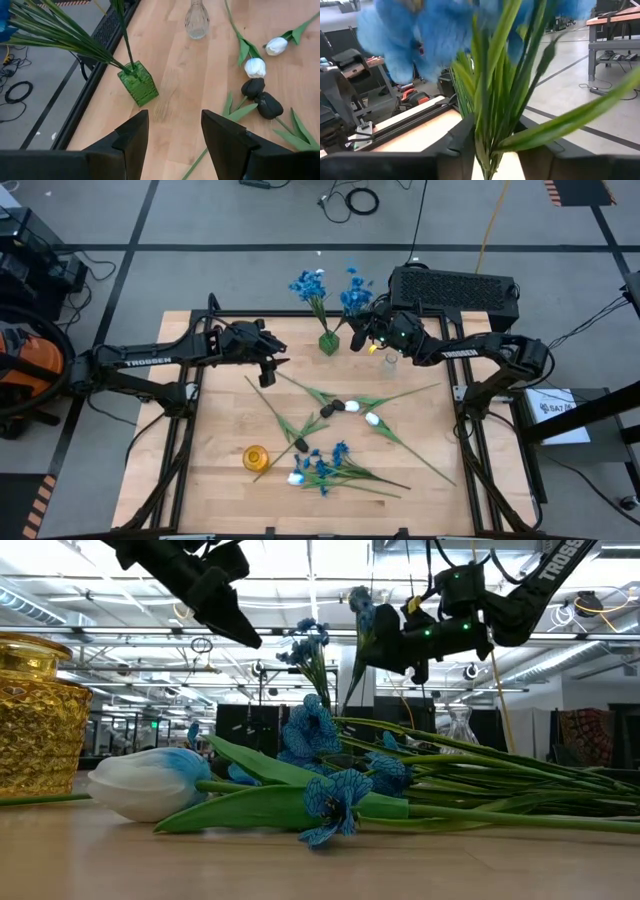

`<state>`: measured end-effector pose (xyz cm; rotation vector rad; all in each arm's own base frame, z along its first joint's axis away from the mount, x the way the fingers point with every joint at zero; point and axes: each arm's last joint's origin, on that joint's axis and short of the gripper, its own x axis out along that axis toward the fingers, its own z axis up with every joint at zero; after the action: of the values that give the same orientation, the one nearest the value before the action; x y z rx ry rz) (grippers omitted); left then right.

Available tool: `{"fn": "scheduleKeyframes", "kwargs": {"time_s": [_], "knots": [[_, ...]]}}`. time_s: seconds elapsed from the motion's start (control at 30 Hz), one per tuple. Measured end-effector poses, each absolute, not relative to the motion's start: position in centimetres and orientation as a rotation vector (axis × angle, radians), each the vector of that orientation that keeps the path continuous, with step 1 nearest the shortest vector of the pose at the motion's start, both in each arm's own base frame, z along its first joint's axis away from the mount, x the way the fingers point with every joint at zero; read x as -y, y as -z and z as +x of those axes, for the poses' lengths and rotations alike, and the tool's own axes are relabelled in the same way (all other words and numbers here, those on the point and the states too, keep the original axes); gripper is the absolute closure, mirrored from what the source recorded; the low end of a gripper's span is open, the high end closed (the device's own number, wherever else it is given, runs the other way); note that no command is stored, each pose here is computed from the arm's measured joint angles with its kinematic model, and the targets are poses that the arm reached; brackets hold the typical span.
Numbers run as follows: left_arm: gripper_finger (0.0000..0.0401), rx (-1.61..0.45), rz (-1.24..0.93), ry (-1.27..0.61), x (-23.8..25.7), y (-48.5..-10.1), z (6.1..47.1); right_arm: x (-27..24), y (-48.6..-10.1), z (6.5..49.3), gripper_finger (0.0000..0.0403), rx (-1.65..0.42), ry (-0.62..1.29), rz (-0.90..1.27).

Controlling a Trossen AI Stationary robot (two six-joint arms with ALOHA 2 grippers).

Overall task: Sort flowers into vase by color
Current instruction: Put the top blue flowers into the green vase

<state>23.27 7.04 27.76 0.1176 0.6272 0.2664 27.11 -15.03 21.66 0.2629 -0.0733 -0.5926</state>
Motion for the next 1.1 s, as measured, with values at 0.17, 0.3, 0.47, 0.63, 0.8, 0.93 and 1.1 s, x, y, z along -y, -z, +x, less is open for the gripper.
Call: {"fn": "scheduleKeyframes", "kwargs": {"time_s": [0.17, 0.3, 0.47, 0.63, 0.8, 0.93, 1.1], "knots": [[0.0212, -0.612, 0.12, -0.268, -7.1, -27.9, 23.3, 15.1, -20.9, 27.4, 0.0245, 0.05, 0.594, 0.27], [0.0212, -0.61, 0.128, -0.266, -7.1, -27.9, 23.4, 15.4, -20.7, 28.0, 0.0225, 0.045, 0.56, 0.272], [0.0212, -0.611, 0.139, -0.263, -7.1, -27.9, 23.4, 16.1, -20.6, 29.8, 0.0195, -0.007, 0.499, 0.289], [0.0212, -0.612, 0.141, -0.262, -7.1, -27.9, 23.4, 16.6, -21.4, 30.6, 0.0157, -0.14, 0.518, 0.276], [0.0212, -0.613, 0.147, -0.26, -7.1, -27.9, 23.4, 17.0, -22.9, 30.2, 0.0118, -0.216, 0.528, 0.249], [0.0212, -0.613, 0.146, -0.261, -7.1, -27.9, 23.4, 16.8, -24.1, 29.7, 0.0093, -0.262, 0.507, 0.253], [0.0212, -0.612, 0.14, -0.263, -7.1, -27.9, 23.4, 16.2, -24.1, 29.0, 0.0075, -0.367, 0.478, 0.279]]}}
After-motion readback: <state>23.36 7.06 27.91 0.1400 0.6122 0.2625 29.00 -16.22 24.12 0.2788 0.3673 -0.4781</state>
